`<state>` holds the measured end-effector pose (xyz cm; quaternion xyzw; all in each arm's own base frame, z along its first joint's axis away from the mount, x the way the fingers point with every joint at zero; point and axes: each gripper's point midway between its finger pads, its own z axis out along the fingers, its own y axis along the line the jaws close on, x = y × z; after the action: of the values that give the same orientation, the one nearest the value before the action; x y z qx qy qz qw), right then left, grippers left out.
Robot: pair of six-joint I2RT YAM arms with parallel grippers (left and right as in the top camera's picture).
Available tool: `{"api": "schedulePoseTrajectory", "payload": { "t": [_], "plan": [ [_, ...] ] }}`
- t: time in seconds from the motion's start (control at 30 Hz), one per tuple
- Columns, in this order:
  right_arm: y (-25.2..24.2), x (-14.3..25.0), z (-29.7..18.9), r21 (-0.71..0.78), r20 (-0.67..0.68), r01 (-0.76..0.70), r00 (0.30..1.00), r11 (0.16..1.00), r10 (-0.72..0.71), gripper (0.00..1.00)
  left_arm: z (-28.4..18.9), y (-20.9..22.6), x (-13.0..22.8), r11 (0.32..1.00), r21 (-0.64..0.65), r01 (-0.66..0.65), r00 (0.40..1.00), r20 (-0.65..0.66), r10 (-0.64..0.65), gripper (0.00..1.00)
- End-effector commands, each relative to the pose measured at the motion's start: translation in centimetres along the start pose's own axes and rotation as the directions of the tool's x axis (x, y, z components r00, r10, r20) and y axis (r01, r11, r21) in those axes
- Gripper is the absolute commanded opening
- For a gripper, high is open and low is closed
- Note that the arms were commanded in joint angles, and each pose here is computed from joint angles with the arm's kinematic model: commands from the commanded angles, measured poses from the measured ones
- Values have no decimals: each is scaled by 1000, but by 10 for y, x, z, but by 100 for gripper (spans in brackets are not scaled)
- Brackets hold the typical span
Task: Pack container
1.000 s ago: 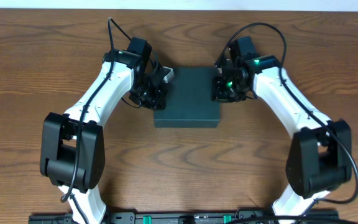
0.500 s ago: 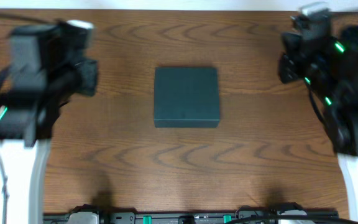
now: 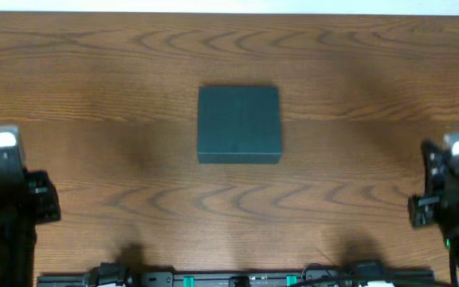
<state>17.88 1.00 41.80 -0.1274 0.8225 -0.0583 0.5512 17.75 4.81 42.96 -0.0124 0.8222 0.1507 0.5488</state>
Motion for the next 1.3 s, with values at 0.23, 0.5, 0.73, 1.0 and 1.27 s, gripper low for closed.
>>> {"api": "schedulePoseTrajectory", "payload": {
  "t": [0.23,0.5,0.73,1.0,1.27],
  "plan": [
    [9,39,-24,-13,-93,-148,985,989,146,1,38,-29,53,997,71,-44,996,-72,50,31],
    [16,41,-25,-53,-103,-142,985,988,136,99,45,-37,81,993,101,-60,983,-166,77,98],
    [16,41,-25,-53,-103,-142,985,988,136,99,45,-37,82,993,102,-61,983,-169,77,98],
    [16,41,-25,-53,-104,-142,985,988,136,99,45,-37,82,993,102,-61,983,-169,77,98],
    [16,41,-25,-53,-104,-142,985,988,136,99,45,-37,82,993,102,-61,983,-169,77,98]
  ]
}}
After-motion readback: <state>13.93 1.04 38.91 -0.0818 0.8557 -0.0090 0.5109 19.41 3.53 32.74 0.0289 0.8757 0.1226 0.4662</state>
